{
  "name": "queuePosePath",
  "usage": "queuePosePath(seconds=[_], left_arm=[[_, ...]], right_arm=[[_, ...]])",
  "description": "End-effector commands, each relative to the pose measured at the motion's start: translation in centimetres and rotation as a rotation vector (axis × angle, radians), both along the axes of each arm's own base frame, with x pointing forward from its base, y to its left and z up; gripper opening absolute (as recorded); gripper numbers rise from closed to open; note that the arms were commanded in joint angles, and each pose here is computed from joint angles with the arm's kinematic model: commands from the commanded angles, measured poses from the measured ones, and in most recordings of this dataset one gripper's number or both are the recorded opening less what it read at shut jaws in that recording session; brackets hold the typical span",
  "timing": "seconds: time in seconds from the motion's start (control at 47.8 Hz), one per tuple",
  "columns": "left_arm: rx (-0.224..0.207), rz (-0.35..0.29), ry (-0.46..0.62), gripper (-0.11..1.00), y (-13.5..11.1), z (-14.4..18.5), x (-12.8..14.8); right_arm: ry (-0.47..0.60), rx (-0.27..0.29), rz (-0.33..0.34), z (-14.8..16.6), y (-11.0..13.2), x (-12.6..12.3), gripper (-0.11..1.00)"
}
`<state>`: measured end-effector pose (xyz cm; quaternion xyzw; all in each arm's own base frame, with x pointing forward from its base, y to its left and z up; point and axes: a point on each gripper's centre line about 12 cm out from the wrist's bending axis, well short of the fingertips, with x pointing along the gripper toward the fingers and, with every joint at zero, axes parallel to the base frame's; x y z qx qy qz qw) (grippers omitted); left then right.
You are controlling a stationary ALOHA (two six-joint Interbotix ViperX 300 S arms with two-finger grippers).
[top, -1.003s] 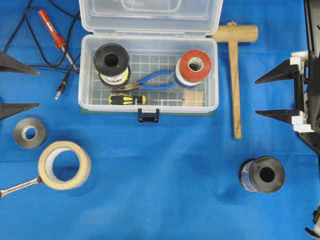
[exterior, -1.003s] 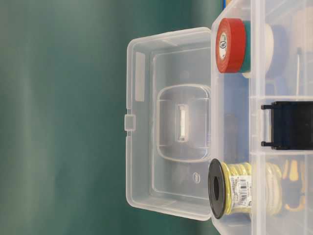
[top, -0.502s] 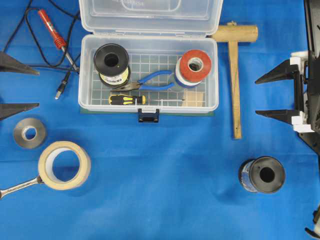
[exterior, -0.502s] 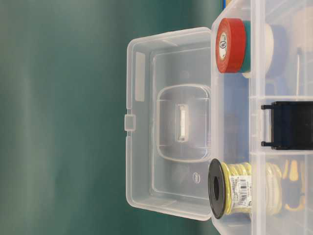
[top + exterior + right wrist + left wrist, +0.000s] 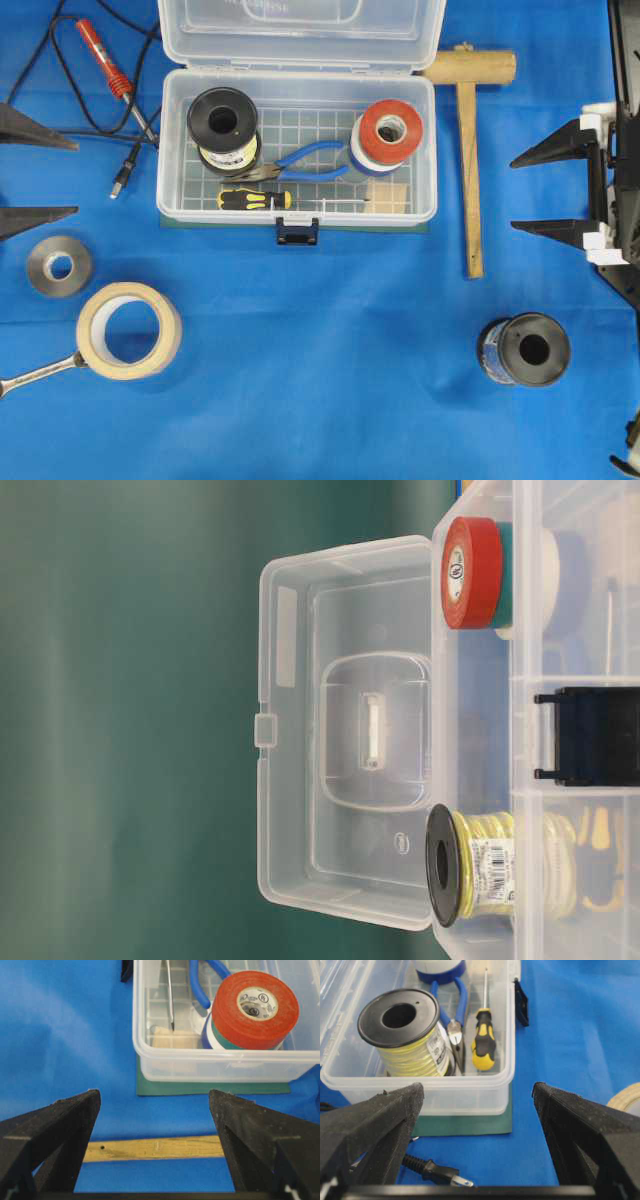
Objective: Open the tool box with both arms.
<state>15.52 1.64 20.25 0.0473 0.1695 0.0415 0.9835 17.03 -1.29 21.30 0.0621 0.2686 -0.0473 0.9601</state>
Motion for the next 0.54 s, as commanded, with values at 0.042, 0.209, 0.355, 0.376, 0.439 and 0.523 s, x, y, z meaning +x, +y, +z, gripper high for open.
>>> queuePosePath(seconds=[0.042,0.209,0.355,0.376,0.439,0.523], left_arm=[[0.001,-0.001,-0.011,0.88,0.01,0.39,0.22],[0.001,-0.003,-0.011,0.88,-0.02,0.39,0.22],[0.001,-0.001,-0.011,0.88,0.01,0.39,0.22],[0.001,-0.001,-0.011,0.88,0.01,0.39,0.22],[0.001,-0.001,-0.011,0.88,0.01,0.39,0.22],[0.001,-0.001,-0.011,0.88,0.01,0.39,0.22]], right_arm=[[-0.011,-0.001,-0.003,0.40,-0.07,0.27,0.86],[-0.012,0.001,-0.003,0.43,-0.05,0.26,0.86],[-0.011,-0.001,-0.003,0.40,-0.07,0.27,0.86],[-0.011,-0.001,-0.003,0.40,-0.07,0.27,0.86],[-0.012,-0.002,-0.003,0.43,-0.07,0.26,0.86],[-0.012,-0.002,-0.003,0.43,-0.07,0.26,0.86]])
